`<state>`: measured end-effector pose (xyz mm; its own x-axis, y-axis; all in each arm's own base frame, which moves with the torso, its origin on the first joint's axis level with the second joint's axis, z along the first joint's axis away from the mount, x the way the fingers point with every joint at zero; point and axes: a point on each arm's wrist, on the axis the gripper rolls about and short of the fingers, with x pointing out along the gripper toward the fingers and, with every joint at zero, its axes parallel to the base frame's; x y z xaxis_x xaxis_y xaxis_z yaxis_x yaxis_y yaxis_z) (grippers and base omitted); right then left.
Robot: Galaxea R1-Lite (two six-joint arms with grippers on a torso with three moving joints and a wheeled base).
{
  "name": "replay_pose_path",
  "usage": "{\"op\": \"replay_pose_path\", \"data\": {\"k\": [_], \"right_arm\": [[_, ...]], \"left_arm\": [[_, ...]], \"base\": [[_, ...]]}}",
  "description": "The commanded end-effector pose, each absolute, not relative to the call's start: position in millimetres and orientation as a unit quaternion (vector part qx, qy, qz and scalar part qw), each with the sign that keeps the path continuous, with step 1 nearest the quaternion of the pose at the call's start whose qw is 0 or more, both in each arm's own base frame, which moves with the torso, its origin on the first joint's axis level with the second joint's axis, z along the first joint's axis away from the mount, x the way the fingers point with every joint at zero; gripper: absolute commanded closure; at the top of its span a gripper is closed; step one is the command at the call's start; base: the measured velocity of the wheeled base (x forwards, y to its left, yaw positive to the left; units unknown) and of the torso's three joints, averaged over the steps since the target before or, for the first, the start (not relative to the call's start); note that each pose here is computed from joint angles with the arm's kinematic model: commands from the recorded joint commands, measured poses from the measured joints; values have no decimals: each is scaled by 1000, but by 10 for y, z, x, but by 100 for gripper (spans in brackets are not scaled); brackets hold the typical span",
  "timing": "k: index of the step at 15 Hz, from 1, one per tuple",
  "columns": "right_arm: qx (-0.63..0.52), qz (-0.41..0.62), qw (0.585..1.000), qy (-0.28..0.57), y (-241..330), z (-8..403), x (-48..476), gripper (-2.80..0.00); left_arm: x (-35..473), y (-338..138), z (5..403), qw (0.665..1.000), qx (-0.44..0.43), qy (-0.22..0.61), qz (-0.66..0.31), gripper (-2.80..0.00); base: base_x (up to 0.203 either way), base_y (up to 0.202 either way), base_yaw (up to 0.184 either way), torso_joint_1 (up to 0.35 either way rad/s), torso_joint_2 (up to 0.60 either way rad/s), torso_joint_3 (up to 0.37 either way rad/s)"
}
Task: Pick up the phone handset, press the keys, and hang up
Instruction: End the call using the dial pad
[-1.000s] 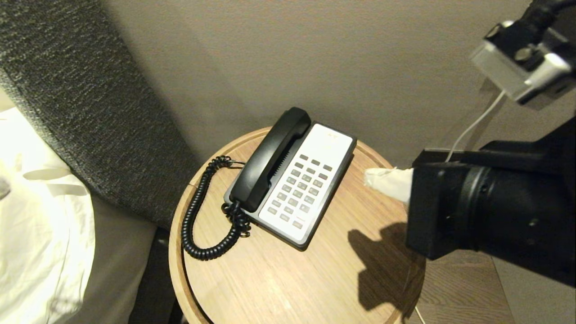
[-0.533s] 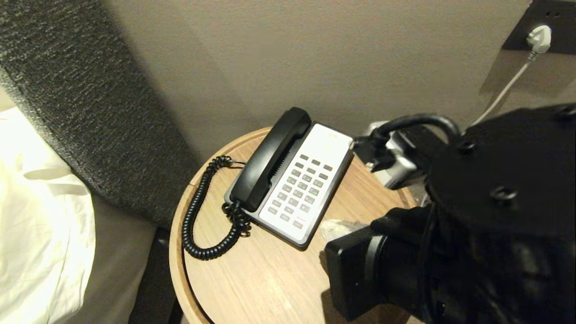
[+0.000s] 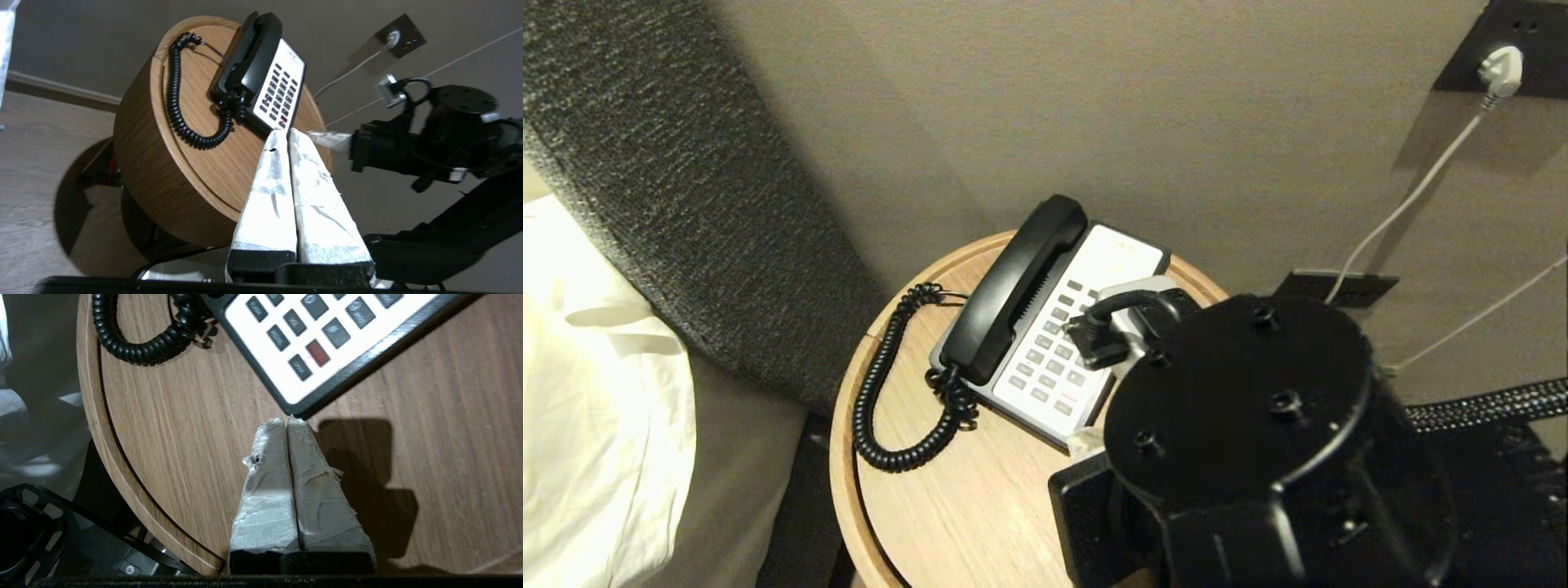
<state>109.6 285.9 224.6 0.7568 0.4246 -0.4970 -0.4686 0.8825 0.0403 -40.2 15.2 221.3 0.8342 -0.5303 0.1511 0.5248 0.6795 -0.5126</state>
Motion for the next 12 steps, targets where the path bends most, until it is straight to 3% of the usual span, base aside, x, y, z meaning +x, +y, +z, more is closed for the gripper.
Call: {"op": "replay_pose_path", "data": {"k": [1, 12], "right_arm": [[-49, 231, 937, 259, 2907, 2185, 1138, 0], [-33, 212, 944, 251, 3038, 2258, 1357, 0]], "left_arm": [[-407, 154, 2233, 915, -280, 3, -289, 0], [-421, 160, 2258, 914, -282, -1, -290, 0]], "base": [[0, 0, 0, 0, 0, 0], [0, 0, 0, 0, 0, 0]]}}
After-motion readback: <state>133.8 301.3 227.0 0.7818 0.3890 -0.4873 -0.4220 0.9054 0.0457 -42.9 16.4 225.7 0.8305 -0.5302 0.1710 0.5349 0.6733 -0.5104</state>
